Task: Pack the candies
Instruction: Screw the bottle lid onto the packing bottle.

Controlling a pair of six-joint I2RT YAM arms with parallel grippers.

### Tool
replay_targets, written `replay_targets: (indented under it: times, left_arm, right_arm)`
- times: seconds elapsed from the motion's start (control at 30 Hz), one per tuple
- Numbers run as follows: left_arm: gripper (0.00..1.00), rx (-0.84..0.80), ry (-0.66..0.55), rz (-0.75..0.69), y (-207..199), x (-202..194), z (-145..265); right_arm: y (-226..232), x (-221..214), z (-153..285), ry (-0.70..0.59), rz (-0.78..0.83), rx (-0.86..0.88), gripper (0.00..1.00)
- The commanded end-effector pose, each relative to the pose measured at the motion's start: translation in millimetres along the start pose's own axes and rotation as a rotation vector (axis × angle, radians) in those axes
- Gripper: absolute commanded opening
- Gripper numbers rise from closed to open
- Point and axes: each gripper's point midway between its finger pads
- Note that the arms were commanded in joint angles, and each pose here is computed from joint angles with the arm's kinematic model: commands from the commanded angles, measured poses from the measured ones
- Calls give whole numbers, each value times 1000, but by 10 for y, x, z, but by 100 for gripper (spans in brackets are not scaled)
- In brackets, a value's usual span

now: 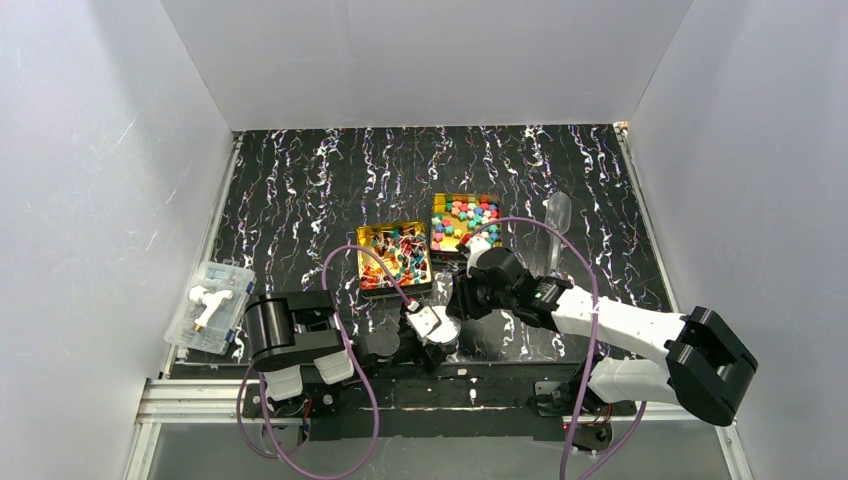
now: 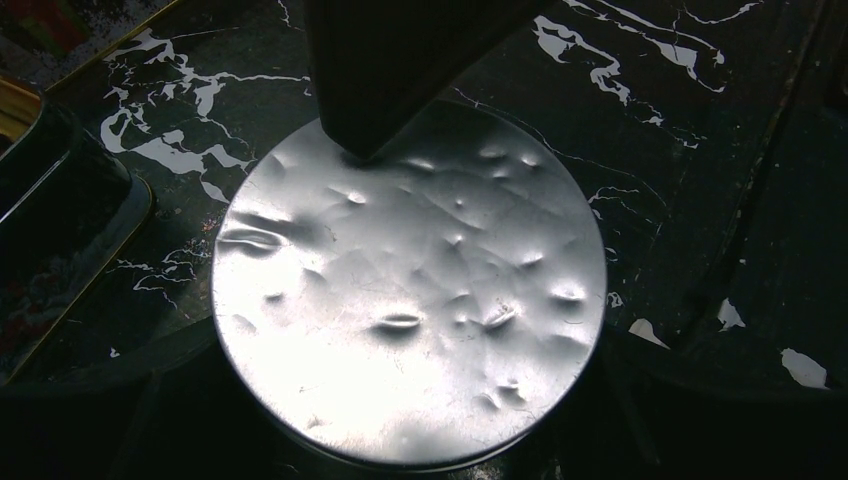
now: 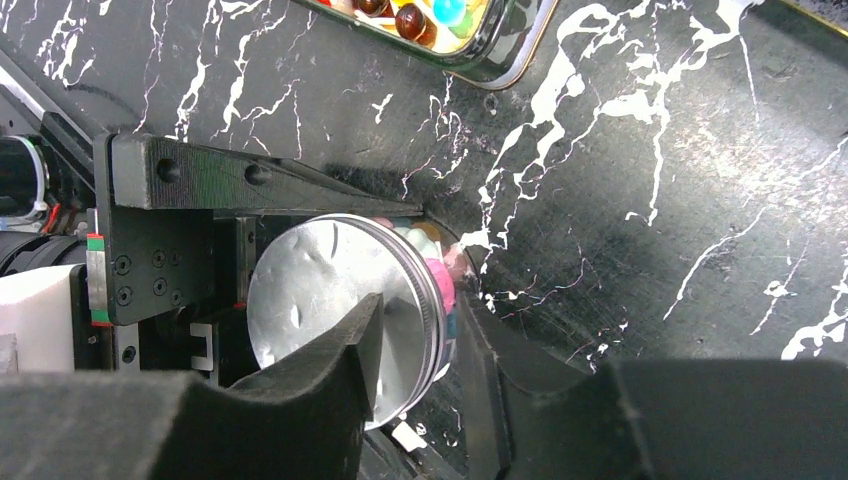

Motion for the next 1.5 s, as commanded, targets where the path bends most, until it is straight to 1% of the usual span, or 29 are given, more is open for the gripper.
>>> replay_targets:
  times: [0.0, 0.2, 0.47, 0.87, 1.03, 1.23, 1.37, 1.47]
  left_arm:
    - [61, -46, 69, -6, -90, -207, 37]
    - [60, -36, 72, -6, -75, -212, 33]
    - [59, 4, 82, -3, -10, -228, 23]
    - [59, 95, 107, 15, 143, -269, 36]
    - [59, 119, 117, 12, 192, -274, 46]
    - [59, 114, 113, 12, 191, -263, 68]
    - [59, 104, 112, 11, 179, -264, 88]
    - [58, 94, 111, 12, 165, -267, 106]
  right_arm:
    - [210, 169, -7, -34, 26, 75, 38]
    - [140, 32, -6, 9, 24, 70, 34]
    - [92, -228, 51, 88, -4, 97, 23]
    - [54, -608, 185, 131, -69, 106, 22]
    - [167, -779, 277, 135, -87, 133, 22]
    - [398, -820, 408, 104, -55, 148, 22]
    - [384, -668, 475, 44, -47, 98, 26]
    - [330, -481, 547, -28, -28, 33, 29]
Point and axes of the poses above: each gripper's point midway between its finger pads, its own z axis back along the fingers, its own y axis along the line the jaws close on, x = y × z, and after that the axes turned 15 degrees about -z, right-handed
